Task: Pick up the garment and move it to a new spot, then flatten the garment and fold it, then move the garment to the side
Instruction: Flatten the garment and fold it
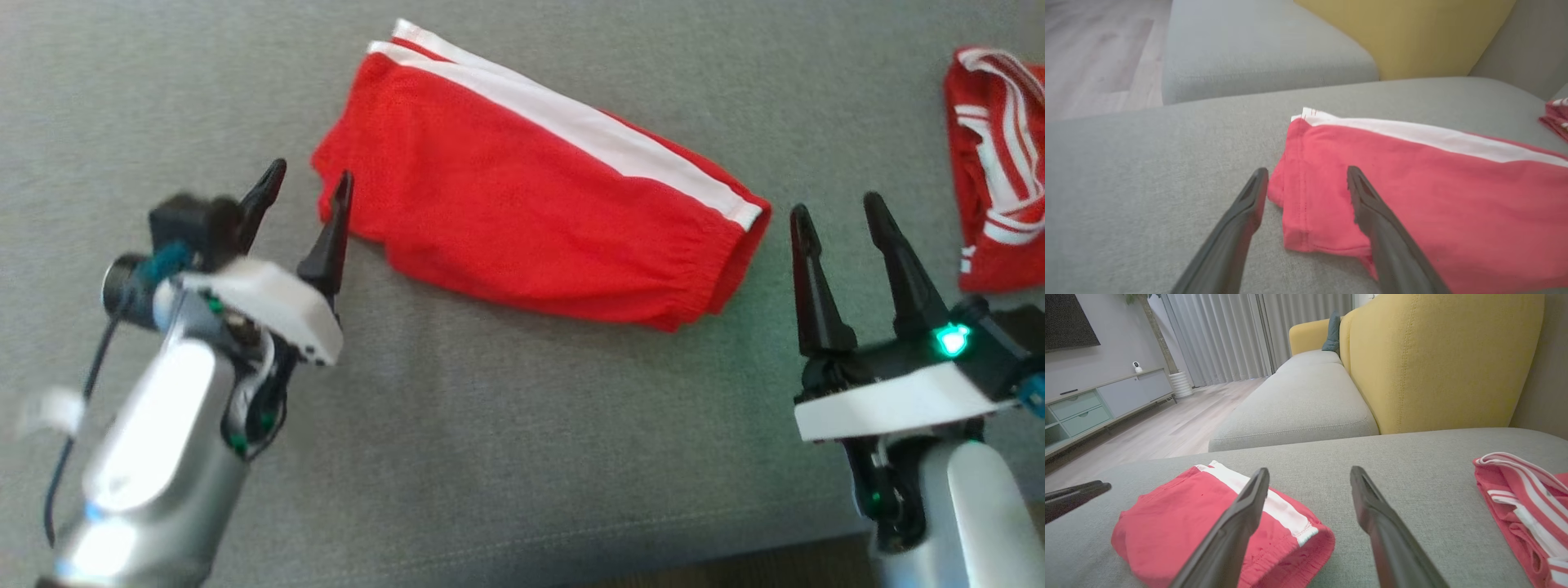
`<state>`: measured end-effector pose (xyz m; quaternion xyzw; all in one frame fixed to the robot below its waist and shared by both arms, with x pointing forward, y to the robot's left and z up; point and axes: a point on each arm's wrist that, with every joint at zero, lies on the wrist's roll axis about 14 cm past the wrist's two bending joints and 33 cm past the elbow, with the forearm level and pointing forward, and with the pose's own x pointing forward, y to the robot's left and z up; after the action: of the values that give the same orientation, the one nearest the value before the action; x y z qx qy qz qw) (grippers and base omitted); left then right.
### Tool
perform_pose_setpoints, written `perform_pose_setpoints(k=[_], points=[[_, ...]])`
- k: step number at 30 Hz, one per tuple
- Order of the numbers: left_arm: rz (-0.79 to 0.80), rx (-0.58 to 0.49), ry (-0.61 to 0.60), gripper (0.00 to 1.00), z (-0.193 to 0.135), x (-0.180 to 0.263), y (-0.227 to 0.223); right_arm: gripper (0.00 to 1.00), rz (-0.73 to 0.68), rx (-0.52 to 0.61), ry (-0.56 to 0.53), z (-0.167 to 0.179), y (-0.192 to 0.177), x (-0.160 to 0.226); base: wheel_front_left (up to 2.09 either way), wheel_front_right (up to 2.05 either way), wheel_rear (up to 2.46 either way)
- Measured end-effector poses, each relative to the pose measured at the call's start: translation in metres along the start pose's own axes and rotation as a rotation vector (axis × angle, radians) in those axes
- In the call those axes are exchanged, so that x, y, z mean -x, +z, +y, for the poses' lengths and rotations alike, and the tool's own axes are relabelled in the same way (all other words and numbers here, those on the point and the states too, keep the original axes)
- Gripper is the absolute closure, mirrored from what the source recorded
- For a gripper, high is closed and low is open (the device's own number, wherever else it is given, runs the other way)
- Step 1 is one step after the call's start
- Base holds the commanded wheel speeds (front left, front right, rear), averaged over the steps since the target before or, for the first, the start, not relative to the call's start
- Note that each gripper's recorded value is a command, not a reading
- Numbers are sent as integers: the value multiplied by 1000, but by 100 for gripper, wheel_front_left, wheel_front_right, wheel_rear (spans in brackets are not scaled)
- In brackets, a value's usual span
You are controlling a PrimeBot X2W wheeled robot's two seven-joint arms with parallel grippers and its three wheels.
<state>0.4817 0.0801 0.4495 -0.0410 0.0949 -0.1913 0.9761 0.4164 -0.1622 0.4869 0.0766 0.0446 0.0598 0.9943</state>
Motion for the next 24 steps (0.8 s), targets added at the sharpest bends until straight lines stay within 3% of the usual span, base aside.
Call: perform_pose_setpoints(k=[8, 13, 14, 15, 16, 17, 24], points=[[323, 13, -23, 0, 11, -40, -72, 0, 21, -5, -55, -18, -9, 1, 0, 0, 0], [394, 2, -40, 0, 12, -54, -76, 0, 39, -13, -76, -24, -15, 4, 0, 0, 0], [413, 0, -38, 22, 13, -55, -77, 0, 36, -13, -77, -24, -15, 4, 0, 0, 0], [428, 1, -42, 72, 12, -56, -77, 0, 34, -13, -76, -24, -15, 4, 0, 0, 0], [438, -1, -46, 72, 12, -56, -78, 0, 34, -14, -76, -24, -15, 4, 0, 0, 0], [442, -5, -47, 100, 12, -56, -78, 0, 33, -16, -76, -24, -15, 4, 0, 0, 0], [390, -2, -27, 100, 10, -51, -72, 0, 25, -24, -66, -21, -12, 4, 0, 0, 0]])
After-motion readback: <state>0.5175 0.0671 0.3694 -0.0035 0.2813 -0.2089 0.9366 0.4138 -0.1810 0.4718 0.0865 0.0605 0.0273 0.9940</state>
